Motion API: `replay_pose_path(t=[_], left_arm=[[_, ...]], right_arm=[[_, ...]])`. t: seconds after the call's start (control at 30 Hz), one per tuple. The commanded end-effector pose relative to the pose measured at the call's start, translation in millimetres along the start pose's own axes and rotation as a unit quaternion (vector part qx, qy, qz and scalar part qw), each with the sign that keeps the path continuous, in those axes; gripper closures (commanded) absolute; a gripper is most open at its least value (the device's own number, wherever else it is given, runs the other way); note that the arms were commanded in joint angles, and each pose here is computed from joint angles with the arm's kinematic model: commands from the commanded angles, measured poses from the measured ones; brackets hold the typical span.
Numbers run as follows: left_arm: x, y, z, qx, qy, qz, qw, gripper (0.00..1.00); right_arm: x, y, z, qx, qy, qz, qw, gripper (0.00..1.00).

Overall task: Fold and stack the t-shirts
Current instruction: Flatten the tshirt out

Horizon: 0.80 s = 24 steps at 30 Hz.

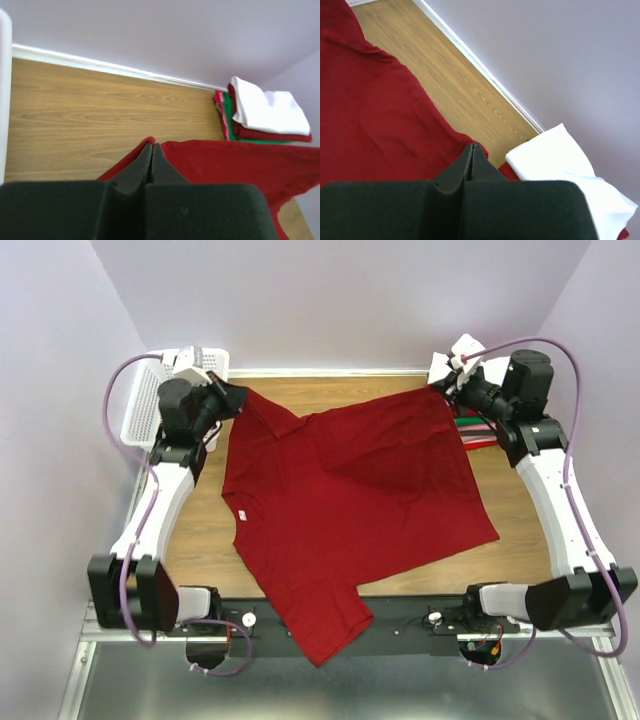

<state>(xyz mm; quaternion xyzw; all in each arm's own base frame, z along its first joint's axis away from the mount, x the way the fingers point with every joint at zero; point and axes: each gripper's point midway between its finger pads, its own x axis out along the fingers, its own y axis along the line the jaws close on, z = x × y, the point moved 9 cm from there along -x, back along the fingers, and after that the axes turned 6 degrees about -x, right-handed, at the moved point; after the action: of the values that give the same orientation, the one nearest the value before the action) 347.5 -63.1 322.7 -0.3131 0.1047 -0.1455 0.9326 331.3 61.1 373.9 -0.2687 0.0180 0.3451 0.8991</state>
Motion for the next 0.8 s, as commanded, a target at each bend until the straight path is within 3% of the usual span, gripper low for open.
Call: replay_pose_path(t=[0.0, 0.13, 0.17, 0.3, 0.37, 0.4, 0.43, 0.47, 0.5, 0.53, 0.57, 0.6, 0.63, 0.67, 0.77], left_arm=[[-51.1, -32.4, 8.8, 0.044, -0.025, -0.085, 0.995, 1.0], [-128.4, -79.9, 27.8, 0.105, -0.105, -0.172, 0.974, 1.0], [-164.0, -99.7, 34.2, 0.131, -0.148, -0.21, 0.957, 1.0], [-238.0, -142.9, 43.3, 0.193, -0.229, -0.314, 0.901, 1.0], [-261.1, -165.6, 58.3, 0.197, -0.255, -0.347, 0.881, 1.0], [-252.3, -168.2, 66.8, 0.182, -0.255, -0.345, 0.885, 1.0], [-247.9, -171.0, 84.2, 0.12, -0.282, -0.309, 0.9, 1.0], [-229.8, -164.3, 94.4, 0.067, -0.281, -0.263, 0.92, 1.0], [-164.2, -136.6, 99.9, 0.005, -0.229, -0.173, 0.958, 1.0], [-135.4, -122.3, 105.0, -0.037, -0.17, -0.104, 0.979, 1.0], [-59.8, -80.3, 85.9, -0.08, -0.058, -0.048, 0.994, 1.0], [-37.9, -72.4, 66.6, -0.094, 0.032, -0.085, 0.991, 1.0], [-20.2, -54.4, 48.7, -0.112, 0.076, -0.069, 0.988, 1.0], [-9.5, -38.5, 32.9, -0.12, 0.098, -0.055, 0.986, 1.0], [-24.9, -16.0, 6.6, -0.097, 0.078, -0.009, 0.992, 1.0]], right_arm=[[-33.2, 15.6, 14.6, -0.024, 0.026, 0.044, 0.998, 1.0], [-89.8, 20.8, 62.3, -0.102, 0.013, 0.055, 0.993, 0.99], [-103.3, 21.9, 74.6, -0.134, 0.006, 0.061, 0.989, 0.99], [-169.5, 33.9, 145.5, -0.211, -0.069, 0.077, 0.972, 1.0], [-206.0, 25.0, 191.1, -0.239, -0.118, -0.003, 0.964, 1.0], [-203.0, 3.1, 206.3, -0.208, -0.136, -0.071, 0.966, 1.0], [-197.3, -13.9, 209.4, -0.178, -0.138, -0.12, 0.967, 1.0], [-165.9, -35.9, 189.5, -0.118, -0.113, -0.148, 0.975, 0.99], [-147.7, -59.2, 175.9, -0.041, -0.088, -0.214, 0.972, 1.0], [-95.5, -91.0, 135.5, 0.0, -0.032, -0.212, 0.977, 1.0], [-71.7, -97.9, 109.9, 0.029, 0.005, -0.207, 0.978, 1.0], [-56.0, -96.4, 86.7, 0.045, 0.04, -0.187, 0.98, 1.0], [-49.3, -91.0, 72.8, 0.051, 0.057, -0.172, 0.982, 1.0], [-37.4, -75.9, 40.7, 0.062, 0.094, -0.136, 0.984, 1.0], [-47.5, -43.9, 24.8, 0.045, 0.09, -0.082, 0.992, 1.0]])
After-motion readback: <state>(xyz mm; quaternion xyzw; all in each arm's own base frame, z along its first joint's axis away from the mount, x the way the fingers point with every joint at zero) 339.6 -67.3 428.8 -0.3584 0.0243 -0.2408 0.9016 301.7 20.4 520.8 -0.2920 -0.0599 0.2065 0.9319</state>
